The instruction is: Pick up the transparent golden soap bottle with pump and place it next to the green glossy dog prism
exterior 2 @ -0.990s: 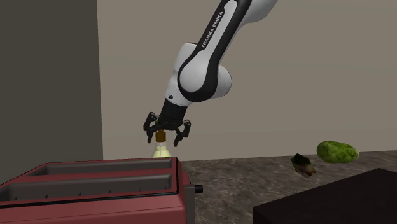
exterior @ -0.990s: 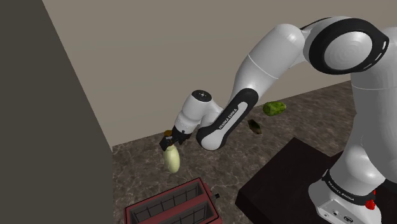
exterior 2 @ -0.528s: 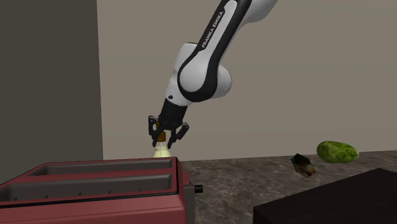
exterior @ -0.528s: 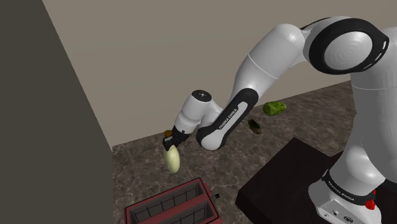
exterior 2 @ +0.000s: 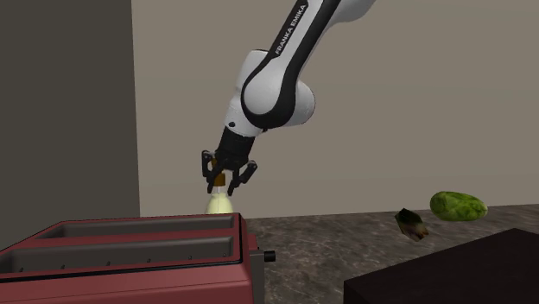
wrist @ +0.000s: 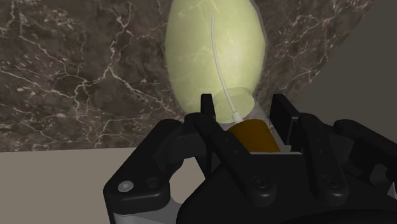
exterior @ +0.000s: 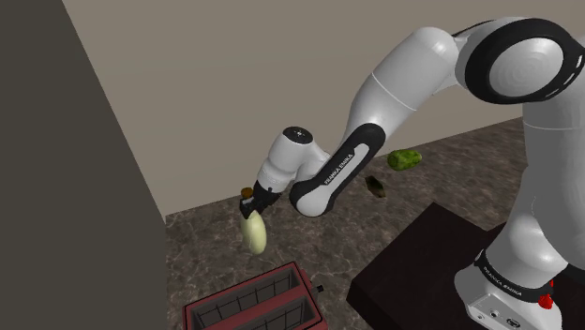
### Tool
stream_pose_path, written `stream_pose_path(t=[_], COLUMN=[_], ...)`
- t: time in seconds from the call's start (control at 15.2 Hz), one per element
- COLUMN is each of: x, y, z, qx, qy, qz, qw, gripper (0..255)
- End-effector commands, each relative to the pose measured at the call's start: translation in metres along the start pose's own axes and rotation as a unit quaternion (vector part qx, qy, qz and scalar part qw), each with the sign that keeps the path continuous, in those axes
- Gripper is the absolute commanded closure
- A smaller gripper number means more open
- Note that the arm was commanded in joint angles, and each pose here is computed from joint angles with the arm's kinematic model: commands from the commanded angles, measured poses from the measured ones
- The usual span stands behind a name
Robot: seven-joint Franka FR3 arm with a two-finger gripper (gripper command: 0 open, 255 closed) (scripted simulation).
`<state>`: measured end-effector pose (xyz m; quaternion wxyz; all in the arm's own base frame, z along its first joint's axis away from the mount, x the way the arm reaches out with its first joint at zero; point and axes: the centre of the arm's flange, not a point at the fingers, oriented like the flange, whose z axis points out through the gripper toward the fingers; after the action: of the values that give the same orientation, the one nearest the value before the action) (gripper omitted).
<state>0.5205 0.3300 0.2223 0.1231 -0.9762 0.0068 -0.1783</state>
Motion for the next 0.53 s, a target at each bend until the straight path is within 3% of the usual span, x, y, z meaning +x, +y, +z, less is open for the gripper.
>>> stream_pose_path(t=[0.0, 0.46], x=[0.004, 0.017], y=[-0.003, -0.012], z=[-0.009, -0.042], qx=[0.0, 0.0], qy=[0.0, 0.0], qz=[0.0, 0.0], qw=[1.0, 1.0], gripper=[255, 255])
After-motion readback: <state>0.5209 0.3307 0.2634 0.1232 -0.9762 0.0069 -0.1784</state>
